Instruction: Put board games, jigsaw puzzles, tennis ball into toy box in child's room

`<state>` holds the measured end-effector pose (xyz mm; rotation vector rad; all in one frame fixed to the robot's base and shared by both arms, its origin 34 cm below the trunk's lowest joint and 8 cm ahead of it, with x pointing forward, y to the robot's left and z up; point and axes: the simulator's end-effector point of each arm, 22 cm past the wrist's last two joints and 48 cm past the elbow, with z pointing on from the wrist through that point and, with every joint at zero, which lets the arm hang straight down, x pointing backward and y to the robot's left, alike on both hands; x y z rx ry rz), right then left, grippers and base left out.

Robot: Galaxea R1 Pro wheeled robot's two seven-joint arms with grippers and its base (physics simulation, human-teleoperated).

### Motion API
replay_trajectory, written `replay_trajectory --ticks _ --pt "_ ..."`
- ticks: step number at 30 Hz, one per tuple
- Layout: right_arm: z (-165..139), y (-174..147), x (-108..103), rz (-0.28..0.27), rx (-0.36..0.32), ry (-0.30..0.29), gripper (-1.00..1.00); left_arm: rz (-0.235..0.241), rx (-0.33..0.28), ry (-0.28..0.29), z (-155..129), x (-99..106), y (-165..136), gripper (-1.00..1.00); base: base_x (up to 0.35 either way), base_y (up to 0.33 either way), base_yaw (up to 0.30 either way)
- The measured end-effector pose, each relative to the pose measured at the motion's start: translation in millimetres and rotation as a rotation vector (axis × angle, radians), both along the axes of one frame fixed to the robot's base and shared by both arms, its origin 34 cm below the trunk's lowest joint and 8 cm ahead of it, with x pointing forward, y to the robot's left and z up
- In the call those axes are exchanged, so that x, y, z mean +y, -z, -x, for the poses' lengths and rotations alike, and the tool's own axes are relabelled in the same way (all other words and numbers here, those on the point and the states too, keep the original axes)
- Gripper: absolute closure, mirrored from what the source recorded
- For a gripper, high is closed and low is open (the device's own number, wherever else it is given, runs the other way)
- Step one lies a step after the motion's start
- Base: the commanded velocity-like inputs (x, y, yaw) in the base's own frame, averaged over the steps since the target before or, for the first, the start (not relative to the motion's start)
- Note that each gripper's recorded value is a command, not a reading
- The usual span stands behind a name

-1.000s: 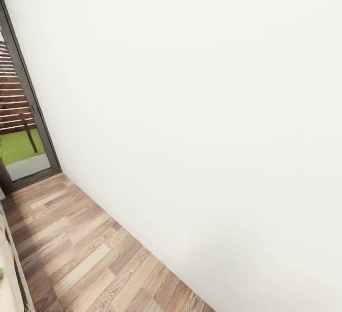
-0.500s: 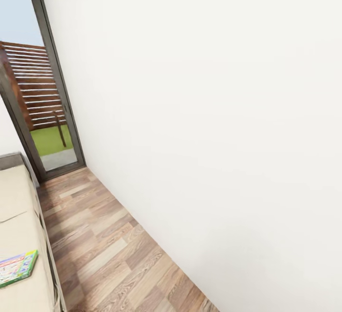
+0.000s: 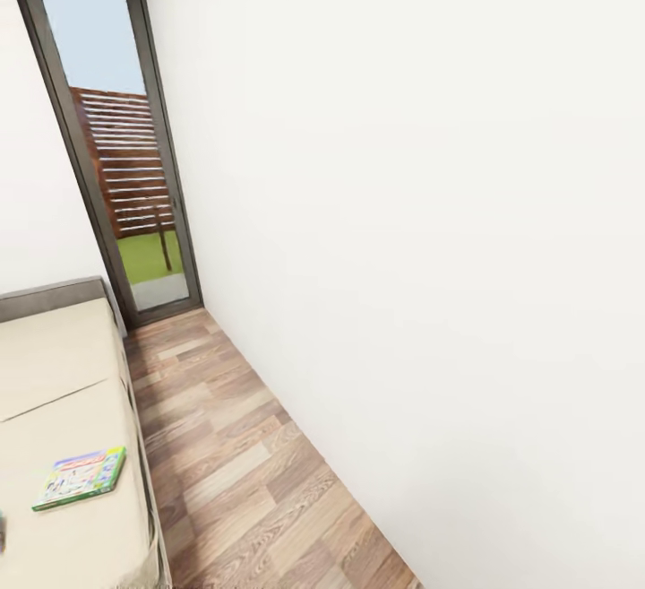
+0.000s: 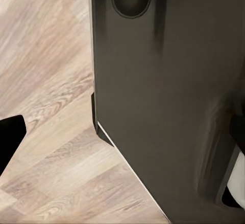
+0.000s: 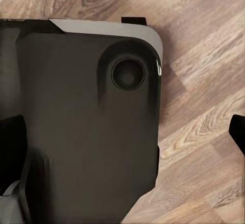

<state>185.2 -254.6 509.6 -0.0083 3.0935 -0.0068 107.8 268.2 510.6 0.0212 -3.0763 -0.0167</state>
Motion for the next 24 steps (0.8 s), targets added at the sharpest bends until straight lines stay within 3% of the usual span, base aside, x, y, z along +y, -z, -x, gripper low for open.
replay_trajectory --ticks 24 --pt "0.5 -16.5 -2.0 0.003 -0.001 0.000 -1.00 0.000 -0.012 -0.012 -2.7 -0.4 -16.3 -1.00 0.000 0.000 0.280"
